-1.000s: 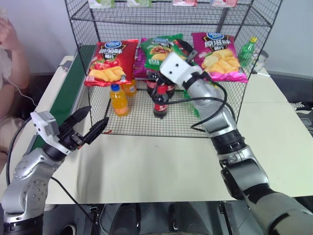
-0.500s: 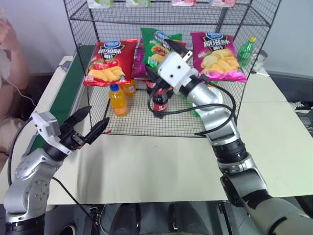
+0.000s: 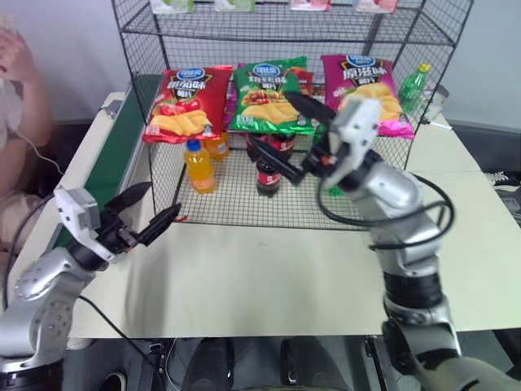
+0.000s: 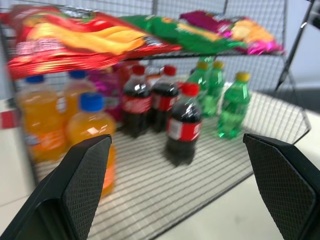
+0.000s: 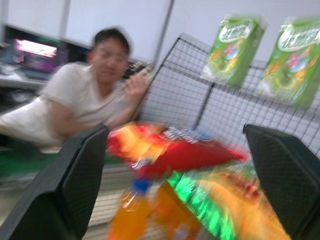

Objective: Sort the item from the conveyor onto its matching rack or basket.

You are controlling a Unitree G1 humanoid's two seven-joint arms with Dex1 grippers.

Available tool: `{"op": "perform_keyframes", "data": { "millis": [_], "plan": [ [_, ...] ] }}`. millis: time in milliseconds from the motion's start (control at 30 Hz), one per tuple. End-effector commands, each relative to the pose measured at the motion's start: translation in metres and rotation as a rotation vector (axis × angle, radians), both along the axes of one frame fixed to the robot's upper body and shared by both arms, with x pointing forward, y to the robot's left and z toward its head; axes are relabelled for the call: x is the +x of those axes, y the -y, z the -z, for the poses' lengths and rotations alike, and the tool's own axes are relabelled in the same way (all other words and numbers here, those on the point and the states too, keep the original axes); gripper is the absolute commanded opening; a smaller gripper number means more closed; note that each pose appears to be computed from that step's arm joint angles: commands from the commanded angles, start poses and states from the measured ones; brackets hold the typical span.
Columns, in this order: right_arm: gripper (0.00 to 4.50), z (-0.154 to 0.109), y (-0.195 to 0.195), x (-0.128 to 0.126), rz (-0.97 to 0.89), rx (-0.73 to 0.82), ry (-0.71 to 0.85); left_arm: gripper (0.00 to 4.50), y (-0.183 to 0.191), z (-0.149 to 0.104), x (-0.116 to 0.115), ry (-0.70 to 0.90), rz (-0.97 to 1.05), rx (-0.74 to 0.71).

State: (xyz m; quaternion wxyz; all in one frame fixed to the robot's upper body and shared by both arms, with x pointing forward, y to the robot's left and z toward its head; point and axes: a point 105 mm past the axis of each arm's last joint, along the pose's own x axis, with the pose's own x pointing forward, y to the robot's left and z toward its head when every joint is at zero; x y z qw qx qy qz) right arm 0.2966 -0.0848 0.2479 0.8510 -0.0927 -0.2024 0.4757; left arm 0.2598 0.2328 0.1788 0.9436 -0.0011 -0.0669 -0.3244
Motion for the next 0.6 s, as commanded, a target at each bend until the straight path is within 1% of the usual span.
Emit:
{"op": "perform_keyframes", "data": {
  "millis": [33, 100, 133, 233, 300, 367, 433, 467, 600],
  "plan": [
    [4.47, 0.013, 0.042, -0.029, -0.12, -0.033, -0.158, 4.5, -0.021, -0.009, -0.005, 0.015, -0.017, 0.059],
    [4.47, 0.027, 0.063, -0.043, -0.155, -0.096, -0.23, 4.5, -0.029, -0.011, -0.006, 0.011, -0.026, 0.081],
    [4.47, 0.03, 0.069, -0.048, -0.169, -0.12, -0.243, 4.5, -0.031, -0.011, -0.007, 0.011, -0.027, 0.083],
    [4.47, 0.051, 0.098, -0.055, -0.114, -0.211, -0.343, 4.5, -0.034, -0.002, -0.011, -0.076, -0.014, 0.12],
    [4.47, 0.056, 0.111, -0.055, -0.077, -0.232, -0.351, 4.5, -0.035, 0.002, -0.012, -0.103, -0.004, 0.148],
    [4.47, 0.063, 0.134, -0.048, -0.011, -0.232, -0.384, 4.5, -0.04, 0.004, -0.011, -0.137, -0.017, 0.162],
    [4.47, 0.071, 0.151, -0.044, 0.047, -0.242, -0.394, 4.5, -0.051, 0.005, -0.006, -0.151, -0.083, 0.185],
    [4.47, 0.074, 0.153, -0.044, 0.053, -0.248, -0.396, 4.5, -0.058, 0.007, -0.004, -0.159, -0.12, 0.203],
    [4.47, 0.076, 0.151, -0.041, 0.073, -0.253, -0.386, 4.5, -0.071, 0.008, -0.001, -0.154, -0.165, 0.229]
  ]
}}
